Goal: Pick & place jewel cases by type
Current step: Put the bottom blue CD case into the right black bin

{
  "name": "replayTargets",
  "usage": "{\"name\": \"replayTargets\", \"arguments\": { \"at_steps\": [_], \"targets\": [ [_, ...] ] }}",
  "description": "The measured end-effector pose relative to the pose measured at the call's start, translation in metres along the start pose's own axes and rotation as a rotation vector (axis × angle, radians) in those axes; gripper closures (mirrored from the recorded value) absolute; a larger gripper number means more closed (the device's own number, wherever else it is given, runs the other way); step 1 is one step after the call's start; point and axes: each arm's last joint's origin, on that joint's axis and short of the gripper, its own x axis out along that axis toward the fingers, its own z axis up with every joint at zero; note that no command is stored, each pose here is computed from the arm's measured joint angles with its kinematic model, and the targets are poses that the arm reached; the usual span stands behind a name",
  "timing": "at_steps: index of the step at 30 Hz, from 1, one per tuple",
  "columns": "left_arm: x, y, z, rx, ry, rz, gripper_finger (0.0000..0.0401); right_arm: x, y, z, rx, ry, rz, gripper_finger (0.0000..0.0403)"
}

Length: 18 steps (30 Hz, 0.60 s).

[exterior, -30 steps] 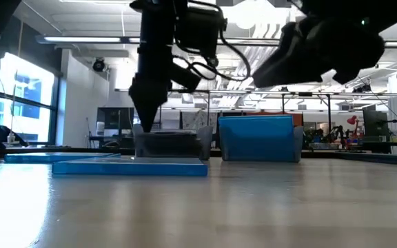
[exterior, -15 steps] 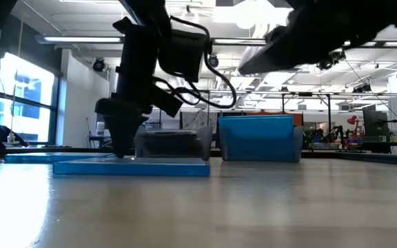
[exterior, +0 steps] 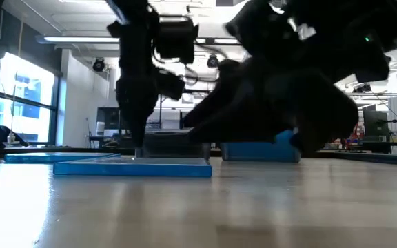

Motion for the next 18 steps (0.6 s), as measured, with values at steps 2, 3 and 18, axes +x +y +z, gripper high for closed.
{"name": "replayTargets", "arguments": {
  "at_steps": [2, 3, 18],
  "targets": [
    [0.009, 0.002, -0.005, -0.041, 0.008, 0.002, 0.0282, 0.015, 0.005, 0.004, -0.008, 0.045, 0.011, 0.0206],
    [0.013, 0.002, -0.009, -0.058, 0.018, 0.002, 0.0282, 0.02, 0.007, 0.004, -0.008, 0.086, 0.015, 0.0206],
    [0.02, -0.012, -0.012, -0.151, 0.008, -0.178, 0.0282, 0.042, -0.003, 0.008, -0.065, 0.347, -0.119, 0.0206]
  ]
}}
